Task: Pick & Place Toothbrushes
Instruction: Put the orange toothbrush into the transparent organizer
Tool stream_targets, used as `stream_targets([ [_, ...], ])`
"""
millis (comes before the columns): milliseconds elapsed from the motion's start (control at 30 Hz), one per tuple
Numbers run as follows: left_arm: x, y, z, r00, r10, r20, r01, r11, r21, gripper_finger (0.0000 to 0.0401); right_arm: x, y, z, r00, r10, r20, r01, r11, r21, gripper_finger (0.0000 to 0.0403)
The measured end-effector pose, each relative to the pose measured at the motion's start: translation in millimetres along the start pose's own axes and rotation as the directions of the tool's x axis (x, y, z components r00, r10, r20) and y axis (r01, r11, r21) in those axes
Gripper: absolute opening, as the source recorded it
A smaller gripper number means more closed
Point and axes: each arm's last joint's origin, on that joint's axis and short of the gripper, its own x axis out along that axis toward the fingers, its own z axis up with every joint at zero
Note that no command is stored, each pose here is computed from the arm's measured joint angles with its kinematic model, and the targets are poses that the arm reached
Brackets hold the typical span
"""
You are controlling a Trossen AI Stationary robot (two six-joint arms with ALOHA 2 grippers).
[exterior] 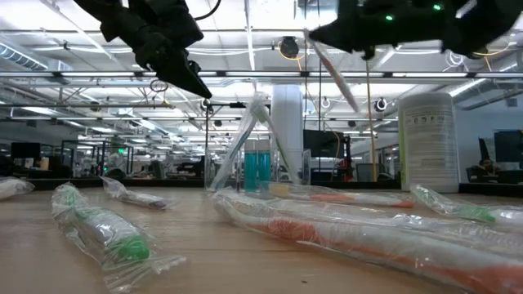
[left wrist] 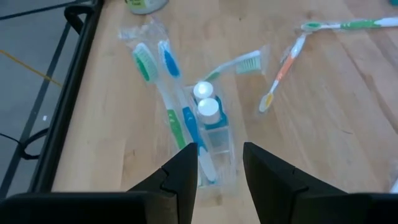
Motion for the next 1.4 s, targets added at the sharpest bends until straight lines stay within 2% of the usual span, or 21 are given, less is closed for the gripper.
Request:
stream_targets([
  [100, 0.0, 0.5, 0.0, 1.0, 0.014, -0.004, -0.014, 1.0, 0.001, 0.0134, 25.4, 6.1, -2.1, 1.0, -0.026, -0.012, 0.025, 0.998, -0.05, 0.001],
  [233, 0.0, 0.7, 0.1, 1.0, 0.02, -0.005, -0.02, 1.0, 0.001, 0.0134, 58.6, 10.8, -24.3, 0.996, -0.067, -0.056, 0.062, 0.993, -0.099, 0.0011],
  [400, -0.1, 0.7, -0.1, 1.0, 0.02, -0.007, -0.02, 1.0, -0.01, 0.0134, 84.3, 11.6, -51.6, 0.993, -0.114, -0.033, 0.11, 0.99, -0.089, 0.0011],
  [467, -0.1, 0.4, -0.9, 1.0, 0.016, -0.015, -0.016, 1.0, -0.015, 0.0134, 87.8, 11.6, -63.4, 0.992, -0.123, -0.033, 0.122, 0.992, -0.042, 0.0012],
  [633, -0.2, -1.4, -4.6, 0.999, -0.001, -0.052, 0.0, 1.0, -0.024, 0.0134, 90.9, 12.3, -84.2, 0.99, -0.129, -0.06, 0.135, 0.986, 0.097, 0.0013],
  [800, -0.3, -2.3, -6.1, 0.998, -0.012, -0.068, 0.01, 1.0, -0.029, 0.0134, 90.7, 15.3, -98.7, 0.987, -0.122, -0.101, 0.135, 0.982, 0.132, 0.0013],
  [1133, -0.1, -5.7, -8.4, 0.995, -0.037, -0.096, 0.029, 0.996, -0.085, 0.0134, 83.3, 19.6, -100.3, 0.985, -0.109, -0.137, 0.125, 0.985, 0.117, 0.003],
  [1300, 1.2, -12.1, -7.5, 0.992, -0.063, -0.108, 0.053, 0.994, -0.091, 0.0134, 66.6, 20.0, -108.3, 0.958, -0.214, -0.189, 0.228, 0.972, 0.054, 0.0035],
  [1400, 2.2, -16.0, -5.8, 0.992, -0.074, -0.106, 0.064, 0.993, -0.098, 0.0134, 56.0, 20.5, -113.9, 0.954, -0.217, -0.208, 0.232, 0.971, 0.052, 0.0035],
])
